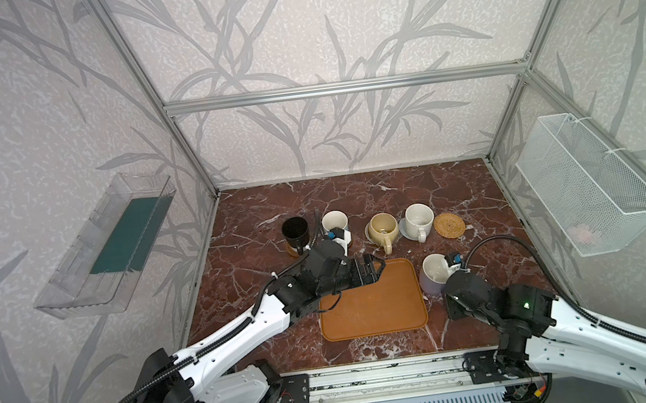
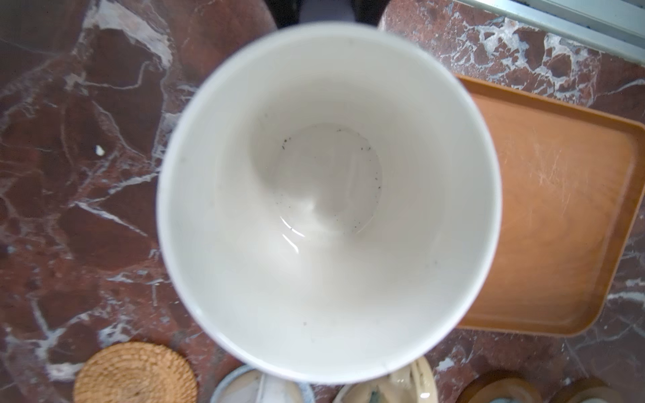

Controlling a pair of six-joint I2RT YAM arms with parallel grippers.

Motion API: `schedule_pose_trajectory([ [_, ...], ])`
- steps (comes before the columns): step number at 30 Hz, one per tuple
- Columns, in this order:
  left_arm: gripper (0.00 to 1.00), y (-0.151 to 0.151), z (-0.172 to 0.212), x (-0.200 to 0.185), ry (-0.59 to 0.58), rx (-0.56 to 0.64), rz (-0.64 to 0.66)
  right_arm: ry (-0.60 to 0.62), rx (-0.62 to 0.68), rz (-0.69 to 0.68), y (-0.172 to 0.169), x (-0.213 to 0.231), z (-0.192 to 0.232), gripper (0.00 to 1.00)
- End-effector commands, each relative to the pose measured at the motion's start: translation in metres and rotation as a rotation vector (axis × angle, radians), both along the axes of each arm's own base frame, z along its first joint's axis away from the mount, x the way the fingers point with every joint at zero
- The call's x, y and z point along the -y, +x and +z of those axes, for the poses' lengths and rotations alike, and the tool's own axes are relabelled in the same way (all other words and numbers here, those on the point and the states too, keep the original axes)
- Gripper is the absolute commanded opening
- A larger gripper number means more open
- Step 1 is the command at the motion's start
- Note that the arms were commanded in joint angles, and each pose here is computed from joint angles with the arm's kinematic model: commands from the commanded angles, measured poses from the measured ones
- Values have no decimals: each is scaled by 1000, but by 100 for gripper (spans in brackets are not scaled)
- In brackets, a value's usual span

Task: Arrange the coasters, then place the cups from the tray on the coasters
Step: 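Carry the lavender mug toward the rattan coaster with the right gripper while the left hovers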

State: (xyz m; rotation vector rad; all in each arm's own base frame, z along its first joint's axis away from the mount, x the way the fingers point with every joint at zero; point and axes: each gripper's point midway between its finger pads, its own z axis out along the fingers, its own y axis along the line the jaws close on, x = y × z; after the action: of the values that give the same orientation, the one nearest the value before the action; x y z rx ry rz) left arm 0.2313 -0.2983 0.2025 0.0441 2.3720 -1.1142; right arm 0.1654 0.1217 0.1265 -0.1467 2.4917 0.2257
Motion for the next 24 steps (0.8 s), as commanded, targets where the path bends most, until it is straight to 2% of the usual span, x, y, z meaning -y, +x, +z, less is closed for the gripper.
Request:
schedule_pose_trajectory([
  [1,99,8,16,15,-13,48,-19,5,50,-33,11,13,27,5],
  [13,99,27,45,48,-5,130,-58,55,45,-165,57,44,44,4],
  [22,99,42,48,74,-7,140,-101,47,44,-262,106,67,44,3],
  [24,99,45,47,83,-18,125,-146,45,43,-291,114,75,44,3],
])
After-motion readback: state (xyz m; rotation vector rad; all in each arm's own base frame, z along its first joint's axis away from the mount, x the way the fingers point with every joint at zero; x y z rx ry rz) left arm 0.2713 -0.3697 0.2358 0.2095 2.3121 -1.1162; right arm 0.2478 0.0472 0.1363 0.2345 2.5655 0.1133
